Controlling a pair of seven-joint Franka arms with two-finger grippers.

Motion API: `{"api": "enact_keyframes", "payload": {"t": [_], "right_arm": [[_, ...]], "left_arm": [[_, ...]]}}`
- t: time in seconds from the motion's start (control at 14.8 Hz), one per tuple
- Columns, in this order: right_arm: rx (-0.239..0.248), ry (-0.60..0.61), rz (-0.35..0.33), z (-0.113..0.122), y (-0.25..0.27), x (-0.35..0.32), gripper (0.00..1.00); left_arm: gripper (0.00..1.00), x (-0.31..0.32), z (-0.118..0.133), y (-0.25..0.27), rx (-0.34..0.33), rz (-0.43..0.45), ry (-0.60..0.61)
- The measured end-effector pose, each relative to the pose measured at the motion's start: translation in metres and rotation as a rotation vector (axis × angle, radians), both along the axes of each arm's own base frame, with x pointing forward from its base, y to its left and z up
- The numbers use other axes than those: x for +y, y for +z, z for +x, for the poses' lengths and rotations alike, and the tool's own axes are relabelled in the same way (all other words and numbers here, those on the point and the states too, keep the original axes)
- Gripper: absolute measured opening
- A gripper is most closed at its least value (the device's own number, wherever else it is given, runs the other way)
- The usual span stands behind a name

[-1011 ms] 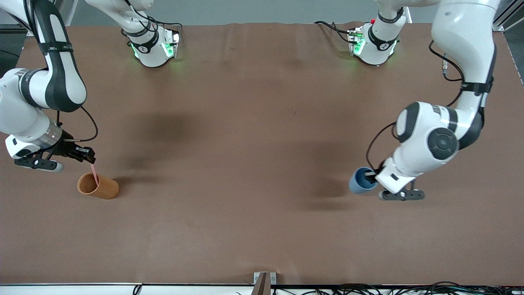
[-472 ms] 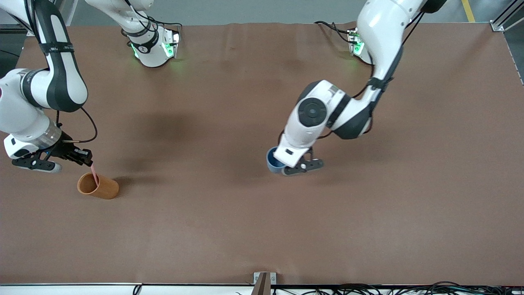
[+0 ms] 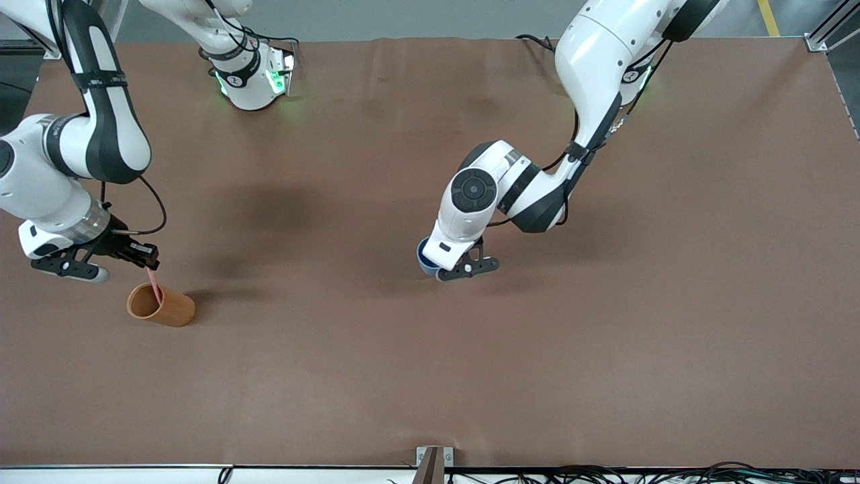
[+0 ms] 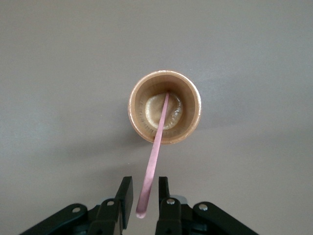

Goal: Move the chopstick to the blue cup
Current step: 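Slide the blue cup with the left gripper toward the table middle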

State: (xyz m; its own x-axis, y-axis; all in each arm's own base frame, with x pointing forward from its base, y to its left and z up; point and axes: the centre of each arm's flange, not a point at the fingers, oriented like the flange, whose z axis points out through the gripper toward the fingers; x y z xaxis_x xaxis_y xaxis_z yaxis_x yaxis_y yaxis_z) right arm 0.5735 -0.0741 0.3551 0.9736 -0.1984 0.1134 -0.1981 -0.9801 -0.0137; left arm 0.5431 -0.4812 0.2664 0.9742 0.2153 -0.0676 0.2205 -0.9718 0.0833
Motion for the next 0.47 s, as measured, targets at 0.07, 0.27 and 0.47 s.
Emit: {"api": "enact_keyframes", "payload": {"t": [0.07,0.27,0.47], "right_arm": [[-0.001,-0.003,0.000,0.000,0.000,0.000,0.25],[-0.003,-0.007,0.000,0.000,0.000,0.000,0.22],[-0.004,-0.012,-0.002,0.000,0.001,-0.003,0.09]], "left_arm": [[0.05,0.000,0.001,-0.002,-0.001,-0.001,0.001],[0.07,-0.002,-0.001,-0.011,0.002,-0.001,-0.001],[0.33,-0.003,0.000,-0.011,-0.006,-0.009,-0.003]]}}
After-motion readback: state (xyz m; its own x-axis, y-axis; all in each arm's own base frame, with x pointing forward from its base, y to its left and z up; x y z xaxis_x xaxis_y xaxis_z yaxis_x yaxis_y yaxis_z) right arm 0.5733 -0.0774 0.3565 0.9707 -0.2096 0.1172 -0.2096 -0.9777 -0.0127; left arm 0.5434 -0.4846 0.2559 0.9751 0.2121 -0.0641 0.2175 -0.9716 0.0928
